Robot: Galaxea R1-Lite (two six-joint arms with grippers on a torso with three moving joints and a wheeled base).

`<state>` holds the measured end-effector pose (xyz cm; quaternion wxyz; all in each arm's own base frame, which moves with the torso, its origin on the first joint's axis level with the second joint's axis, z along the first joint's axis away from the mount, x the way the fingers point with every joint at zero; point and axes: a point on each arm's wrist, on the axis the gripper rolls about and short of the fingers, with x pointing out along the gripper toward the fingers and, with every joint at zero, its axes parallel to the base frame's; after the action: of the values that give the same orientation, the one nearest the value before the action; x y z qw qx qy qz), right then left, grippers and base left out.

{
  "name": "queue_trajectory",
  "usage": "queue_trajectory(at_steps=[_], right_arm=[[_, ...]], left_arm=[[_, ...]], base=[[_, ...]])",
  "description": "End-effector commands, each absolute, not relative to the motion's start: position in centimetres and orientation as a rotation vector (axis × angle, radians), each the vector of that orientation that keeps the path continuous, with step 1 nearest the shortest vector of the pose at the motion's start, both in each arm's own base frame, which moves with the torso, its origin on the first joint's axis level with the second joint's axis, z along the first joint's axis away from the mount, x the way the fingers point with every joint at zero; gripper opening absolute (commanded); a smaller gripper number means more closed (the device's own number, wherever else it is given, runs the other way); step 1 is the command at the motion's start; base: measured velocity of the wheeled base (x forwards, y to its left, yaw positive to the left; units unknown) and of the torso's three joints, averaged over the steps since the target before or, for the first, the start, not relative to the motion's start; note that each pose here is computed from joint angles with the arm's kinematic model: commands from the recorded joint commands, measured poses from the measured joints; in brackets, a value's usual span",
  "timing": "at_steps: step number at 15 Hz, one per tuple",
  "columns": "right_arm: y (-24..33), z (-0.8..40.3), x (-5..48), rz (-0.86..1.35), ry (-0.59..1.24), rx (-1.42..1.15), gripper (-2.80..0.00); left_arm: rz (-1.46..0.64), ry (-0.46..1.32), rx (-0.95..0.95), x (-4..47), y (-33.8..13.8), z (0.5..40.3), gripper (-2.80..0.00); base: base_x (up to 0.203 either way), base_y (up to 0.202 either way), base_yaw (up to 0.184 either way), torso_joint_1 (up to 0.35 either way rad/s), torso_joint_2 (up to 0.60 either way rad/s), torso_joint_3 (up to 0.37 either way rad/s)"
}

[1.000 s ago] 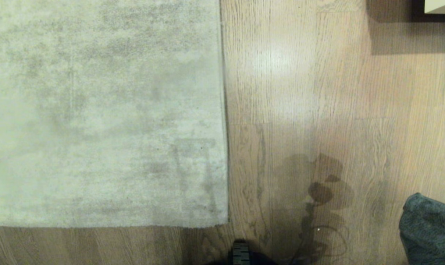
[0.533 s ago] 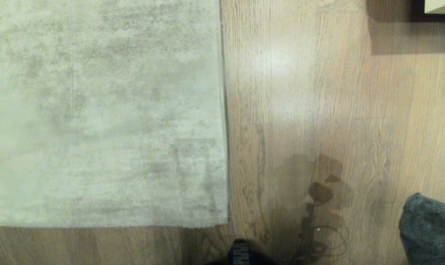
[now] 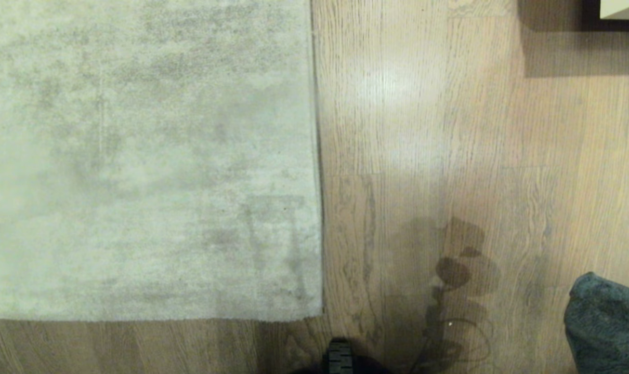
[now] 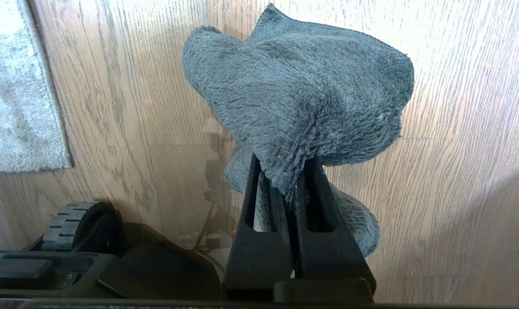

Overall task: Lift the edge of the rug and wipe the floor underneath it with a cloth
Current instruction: Put down the rag

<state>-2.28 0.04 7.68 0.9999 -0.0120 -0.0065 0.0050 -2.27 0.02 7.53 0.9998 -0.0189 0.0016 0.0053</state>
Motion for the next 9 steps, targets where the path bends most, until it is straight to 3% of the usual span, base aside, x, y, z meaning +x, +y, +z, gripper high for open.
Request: queue_trajectory(at_steps=[1, 9], right_arm=[[0.04, 7.69, -2.27, 0.011, -0.012, -0.025, -2.80], [0.04, 7.69, -2.27, 0.011, -0.012, -0.025, -2.80]], left_arm=[[0.011, 0.003, -0.038, -2.27, 0.02, 7.54, -2.80], [0.011, 0.003, -0.038, -2.27, 0.02, 7.54, -2.80]], base=[[0.000, 0.000, 0.000, 0.000, 0.00, 0.000], [0.000, 0.000, 0.000, 0.000, 0.00, 0.000]])
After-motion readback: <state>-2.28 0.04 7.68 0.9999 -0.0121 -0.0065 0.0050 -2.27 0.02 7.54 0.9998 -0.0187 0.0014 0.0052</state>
